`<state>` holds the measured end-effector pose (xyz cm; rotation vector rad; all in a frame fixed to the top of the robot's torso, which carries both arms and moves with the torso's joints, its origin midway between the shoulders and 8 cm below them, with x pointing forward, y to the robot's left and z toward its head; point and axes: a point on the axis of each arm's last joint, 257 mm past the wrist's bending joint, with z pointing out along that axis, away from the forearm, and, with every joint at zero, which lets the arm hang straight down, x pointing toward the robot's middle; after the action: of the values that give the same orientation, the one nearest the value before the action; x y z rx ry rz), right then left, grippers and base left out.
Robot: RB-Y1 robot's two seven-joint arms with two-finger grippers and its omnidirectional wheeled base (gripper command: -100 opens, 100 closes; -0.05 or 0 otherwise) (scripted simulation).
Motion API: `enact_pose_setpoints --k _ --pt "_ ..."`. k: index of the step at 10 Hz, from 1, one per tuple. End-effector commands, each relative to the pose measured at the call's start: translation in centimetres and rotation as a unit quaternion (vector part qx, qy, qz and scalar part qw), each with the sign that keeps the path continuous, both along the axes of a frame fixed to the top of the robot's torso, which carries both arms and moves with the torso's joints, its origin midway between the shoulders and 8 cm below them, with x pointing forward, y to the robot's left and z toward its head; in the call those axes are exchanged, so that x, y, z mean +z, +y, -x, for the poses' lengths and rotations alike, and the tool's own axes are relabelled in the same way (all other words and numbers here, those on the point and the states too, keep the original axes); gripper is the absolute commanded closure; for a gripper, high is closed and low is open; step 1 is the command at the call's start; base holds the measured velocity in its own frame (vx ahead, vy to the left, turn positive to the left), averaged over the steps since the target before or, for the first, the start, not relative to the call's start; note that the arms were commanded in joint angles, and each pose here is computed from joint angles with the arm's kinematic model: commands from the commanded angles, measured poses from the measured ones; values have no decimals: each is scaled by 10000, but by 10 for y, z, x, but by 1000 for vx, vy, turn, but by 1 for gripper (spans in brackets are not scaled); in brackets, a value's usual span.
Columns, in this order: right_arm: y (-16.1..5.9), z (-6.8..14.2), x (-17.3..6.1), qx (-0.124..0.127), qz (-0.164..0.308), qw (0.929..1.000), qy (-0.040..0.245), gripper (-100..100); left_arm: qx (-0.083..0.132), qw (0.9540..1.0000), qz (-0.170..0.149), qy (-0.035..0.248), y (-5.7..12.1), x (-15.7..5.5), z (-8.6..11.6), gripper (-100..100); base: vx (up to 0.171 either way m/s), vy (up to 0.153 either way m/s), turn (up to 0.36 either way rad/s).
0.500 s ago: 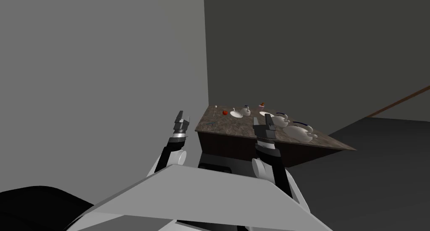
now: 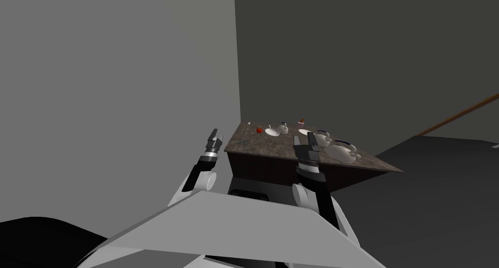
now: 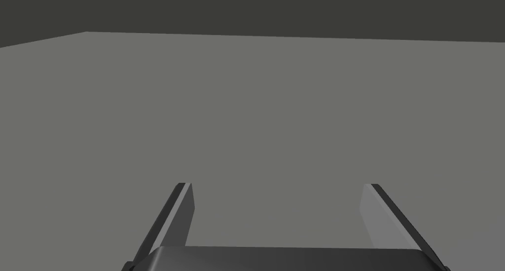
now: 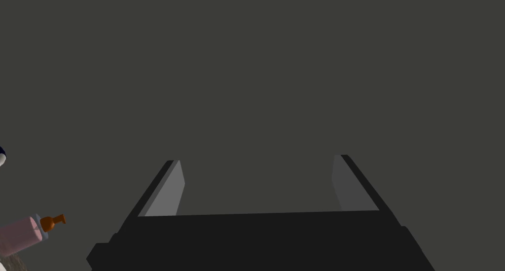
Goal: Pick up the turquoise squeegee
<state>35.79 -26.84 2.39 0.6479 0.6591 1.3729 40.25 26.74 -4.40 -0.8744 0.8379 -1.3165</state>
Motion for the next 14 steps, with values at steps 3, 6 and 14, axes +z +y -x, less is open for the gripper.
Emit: enact_pose_setpoints --k 3,6,14 --pt "0 0 0 0 0 10000 0 0 -181 9987 38 470 0 -21 -21 -100 -2 -58 -26" --pt "0 0 0 0 1 10000 0 0 -248 9972 59 704 0 -31 -31 -100 1 -30 -26" --pt "0 0 0 0 1 10000 0 0 -462 9842 170 1699 2 -76 -69 -100 7 -31 -44"
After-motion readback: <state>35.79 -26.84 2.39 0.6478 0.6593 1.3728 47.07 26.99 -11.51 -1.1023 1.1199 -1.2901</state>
